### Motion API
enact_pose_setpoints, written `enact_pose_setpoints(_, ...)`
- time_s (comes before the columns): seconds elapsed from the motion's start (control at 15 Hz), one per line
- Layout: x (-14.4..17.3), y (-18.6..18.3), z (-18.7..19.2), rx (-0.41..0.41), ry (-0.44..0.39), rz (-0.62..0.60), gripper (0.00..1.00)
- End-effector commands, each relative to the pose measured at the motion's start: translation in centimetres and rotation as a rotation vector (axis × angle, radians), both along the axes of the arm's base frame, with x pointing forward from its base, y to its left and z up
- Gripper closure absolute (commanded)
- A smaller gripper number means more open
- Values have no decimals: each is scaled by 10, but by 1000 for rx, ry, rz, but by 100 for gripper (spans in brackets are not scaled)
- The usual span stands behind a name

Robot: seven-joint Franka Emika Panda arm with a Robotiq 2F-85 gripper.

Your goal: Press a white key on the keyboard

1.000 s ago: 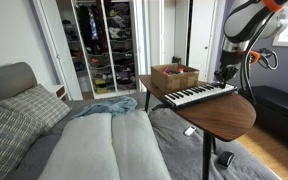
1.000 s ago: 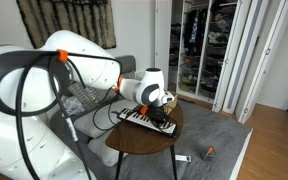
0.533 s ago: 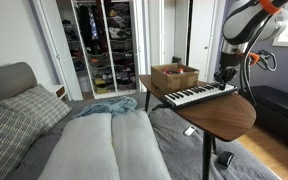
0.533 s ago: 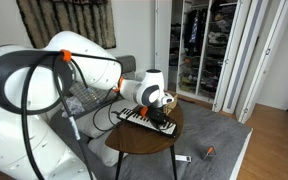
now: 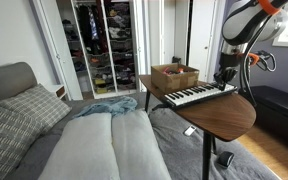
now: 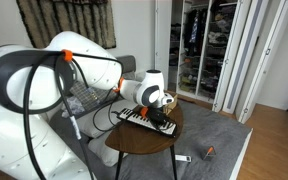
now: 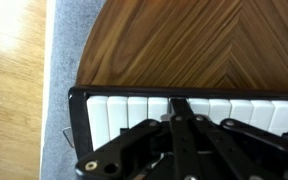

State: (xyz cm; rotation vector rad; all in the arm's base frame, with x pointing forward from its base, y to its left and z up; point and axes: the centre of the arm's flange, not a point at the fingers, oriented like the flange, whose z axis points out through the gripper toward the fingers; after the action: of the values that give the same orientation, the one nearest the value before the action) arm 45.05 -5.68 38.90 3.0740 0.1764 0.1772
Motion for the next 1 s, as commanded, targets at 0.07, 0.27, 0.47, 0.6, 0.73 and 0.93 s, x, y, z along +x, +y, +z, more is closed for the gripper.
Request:
enact_pose_setpoints(0.07, 6, 0, -5, 24, -4, 14, 100)
enact_pose_setpoints(0.27, 7, 0, -8, 24, 4, 13, 100)
enact_pose_setpoints(0.47, 7, -1, -7, 22, 3, 11, 100)
enact_pose_setpoints(0.6, 6, -1, -2, 20, -6, 10, 100)
enact_pose_setpoints(0.73, 4, -2, 5, 18, -21, 6, 100)
enact_pose_setpoints(0.93, 0, -4, 18, 10, -47, 0, 100)
